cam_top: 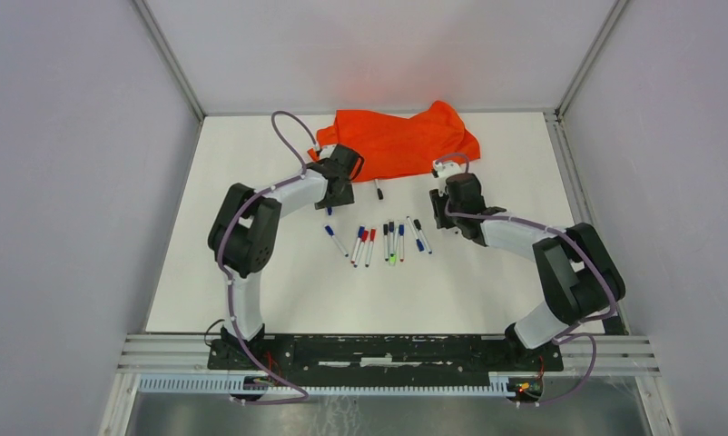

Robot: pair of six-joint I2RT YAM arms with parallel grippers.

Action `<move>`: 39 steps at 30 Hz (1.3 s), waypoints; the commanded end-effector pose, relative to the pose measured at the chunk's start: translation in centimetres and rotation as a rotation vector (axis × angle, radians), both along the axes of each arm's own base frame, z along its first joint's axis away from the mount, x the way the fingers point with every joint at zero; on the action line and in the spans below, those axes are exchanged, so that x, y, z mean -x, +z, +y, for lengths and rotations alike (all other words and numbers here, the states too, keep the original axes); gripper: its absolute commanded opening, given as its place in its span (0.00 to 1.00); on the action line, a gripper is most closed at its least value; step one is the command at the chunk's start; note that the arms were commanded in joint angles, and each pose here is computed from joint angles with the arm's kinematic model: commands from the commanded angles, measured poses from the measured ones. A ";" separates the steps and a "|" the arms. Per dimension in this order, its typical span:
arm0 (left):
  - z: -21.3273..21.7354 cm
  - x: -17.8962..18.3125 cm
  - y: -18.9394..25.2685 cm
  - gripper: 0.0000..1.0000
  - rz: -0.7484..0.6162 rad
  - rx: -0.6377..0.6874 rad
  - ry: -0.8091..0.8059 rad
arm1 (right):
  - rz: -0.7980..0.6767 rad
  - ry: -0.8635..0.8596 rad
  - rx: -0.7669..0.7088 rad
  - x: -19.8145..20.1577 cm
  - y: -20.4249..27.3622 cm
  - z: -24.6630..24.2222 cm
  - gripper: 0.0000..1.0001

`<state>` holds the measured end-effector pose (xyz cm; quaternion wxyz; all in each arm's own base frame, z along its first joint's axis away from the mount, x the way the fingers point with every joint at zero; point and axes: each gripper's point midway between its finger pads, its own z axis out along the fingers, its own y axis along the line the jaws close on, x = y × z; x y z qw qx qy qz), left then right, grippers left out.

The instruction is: Open the pen caps

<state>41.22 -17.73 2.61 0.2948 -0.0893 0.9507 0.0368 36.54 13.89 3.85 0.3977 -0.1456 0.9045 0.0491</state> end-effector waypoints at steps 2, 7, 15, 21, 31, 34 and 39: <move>-0.1 -0.6 1.6 0.65 -0.049 0.032 -0.008 | -0.072 0.039 0.011 0.2 2.0 1.3 0.41; -0.5 -0.5 2.9 0.65 -0.081 0.080 -0.006 | -0.058 0.090 0.022 1.6 1.4 2.9 0.41; -0.8 -0.2 4.5 0.65 -0.118 0.131 -0.006 | -0.023 0.132 0.043 3.3 -0.3 4.3 0.41; -0.8 0.0 4.6 0.65 -0.121 0.139 -0.011 | -0.010 0.137 0.055 3.8 -0.9 4.4 0.41; -0.8 0.1 4.9 0.65 -0.133 0.153 -0.004 | 0.032 0.144 0.077 4.6 -2.4 4.4 0.40; -0.9 0.1 5.0 0.65 -0.135 0.155 -0.005 | 0.052 0.142 0.086 4.9 -2.8 4.2 0.39; -0.9 0.2 5.7 0.65 -0.144 0.162 -0.007 | 0.117 0.139 0.128 6.1 -4.3 3.3 0.22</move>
